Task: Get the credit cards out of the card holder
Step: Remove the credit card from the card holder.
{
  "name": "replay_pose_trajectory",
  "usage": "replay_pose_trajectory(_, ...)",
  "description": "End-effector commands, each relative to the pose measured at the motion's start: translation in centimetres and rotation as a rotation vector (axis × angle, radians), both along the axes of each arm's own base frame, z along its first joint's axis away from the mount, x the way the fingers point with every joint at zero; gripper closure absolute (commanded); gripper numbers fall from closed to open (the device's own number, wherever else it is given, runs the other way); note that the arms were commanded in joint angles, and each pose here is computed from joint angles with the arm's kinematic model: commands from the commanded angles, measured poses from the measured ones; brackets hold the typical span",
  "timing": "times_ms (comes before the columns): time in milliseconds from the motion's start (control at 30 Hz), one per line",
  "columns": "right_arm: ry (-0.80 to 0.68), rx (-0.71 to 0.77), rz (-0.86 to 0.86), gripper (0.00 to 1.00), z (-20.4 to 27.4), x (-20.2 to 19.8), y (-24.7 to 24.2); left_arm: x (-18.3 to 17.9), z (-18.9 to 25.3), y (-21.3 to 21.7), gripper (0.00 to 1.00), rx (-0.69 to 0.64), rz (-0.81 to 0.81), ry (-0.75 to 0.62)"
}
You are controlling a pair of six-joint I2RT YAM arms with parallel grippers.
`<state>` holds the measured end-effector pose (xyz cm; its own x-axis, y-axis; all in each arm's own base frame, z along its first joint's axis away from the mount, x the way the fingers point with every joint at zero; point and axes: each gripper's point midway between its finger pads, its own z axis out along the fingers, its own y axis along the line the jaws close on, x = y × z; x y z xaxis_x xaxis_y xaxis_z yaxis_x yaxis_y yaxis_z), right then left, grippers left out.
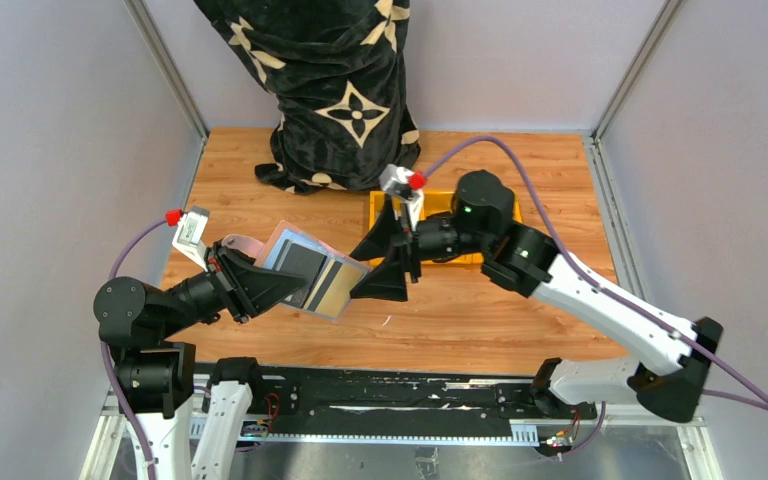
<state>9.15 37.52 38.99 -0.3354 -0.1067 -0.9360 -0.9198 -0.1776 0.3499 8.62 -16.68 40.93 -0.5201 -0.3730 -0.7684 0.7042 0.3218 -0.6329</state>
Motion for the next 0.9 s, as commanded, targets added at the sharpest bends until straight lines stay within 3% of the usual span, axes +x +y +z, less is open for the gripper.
replay_pose_trajectory(0,-0.163,0.153,-0.168,0.19,4.3,1.0,-3.3,1.1,0.7,0.3,0.96,-0.014,0.043,-0.010)
replay_pose_trajectory(67,-0.167,0.182,-0.200,0.19,5.5,1.0,-4.0,2.3,0.6,0.7,0.96,-0.015,0.089,-0.006)
replay_pose_trajectory(200,-0.087,0.230,-0.194,0.35,7.0,0.7,-3.8,4.7,0.0,1.6,0.96,-0.027,0.195,0.020)
replay_pose_trajectory(333,0.053,0.280,-0.102,0.41,7.2,-0.3,-1.7,5.5,-0.4,1.9,0.97,-0.052,0.228,0.032)
replay_pose_trajectory(567,0.199,0.268,0.027,0.42,6.0,-1.2,2.6,4.3,-0.2,1.4,0.96,-0.064,0.179,0.029)
replay_pose_trajectory(867,0.292,0.196,0.002,0.45,2.8,0.4,4.9,2.3,1.3,0.5,0.94,-0.091,0.075,0.014)
